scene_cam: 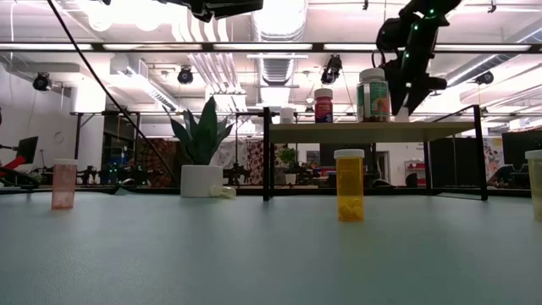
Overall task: Pick and place medicine bottles onto shelf by color
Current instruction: Put the white pill bottle on the shelf, then put the left light pink pill bottle on the shelf
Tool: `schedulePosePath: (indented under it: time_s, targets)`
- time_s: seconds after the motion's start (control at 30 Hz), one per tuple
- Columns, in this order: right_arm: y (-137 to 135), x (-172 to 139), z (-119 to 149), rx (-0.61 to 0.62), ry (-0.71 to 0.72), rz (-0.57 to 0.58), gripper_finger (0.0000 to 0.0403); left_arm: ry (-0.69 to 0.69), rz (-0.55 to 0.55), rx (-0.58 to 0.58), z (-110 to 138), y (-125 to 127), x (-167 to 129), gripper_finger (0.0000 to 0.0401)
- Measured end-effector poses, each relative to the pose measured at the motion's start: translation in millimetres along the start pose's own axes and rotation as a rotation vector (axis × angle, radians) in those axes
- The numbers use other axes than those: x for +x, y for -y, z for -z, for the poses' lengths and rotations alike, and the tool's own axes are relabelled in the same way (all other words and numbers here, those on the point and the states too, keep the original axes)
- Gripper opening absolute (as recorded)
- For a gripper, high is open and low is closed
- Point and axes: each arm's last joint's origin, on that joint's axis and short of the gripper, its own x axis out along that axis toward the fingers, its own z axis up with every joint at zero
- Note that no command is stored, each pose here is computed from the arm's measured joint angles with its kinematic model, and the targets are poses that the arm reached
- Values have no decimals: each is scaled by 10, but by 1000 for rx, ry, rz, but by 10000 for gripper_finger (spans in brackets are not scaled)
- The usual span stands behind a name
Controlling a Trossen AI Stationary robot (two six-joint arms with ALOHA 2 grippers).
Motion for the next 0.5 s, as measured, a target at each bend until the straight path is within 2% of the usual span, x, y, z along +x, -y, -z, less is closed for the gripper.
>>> schedulePosePath:
  time_s: [0.23, 0.5]
  targets:
    - [-6, -34, -63, -1, 18, -2, 206, -1, 0, 0, 2, 1, 0, 222]
    - [-10, -401, -111, -5, 59, -13, 195, -1, 1, 0, 4, 2, -1, 222]
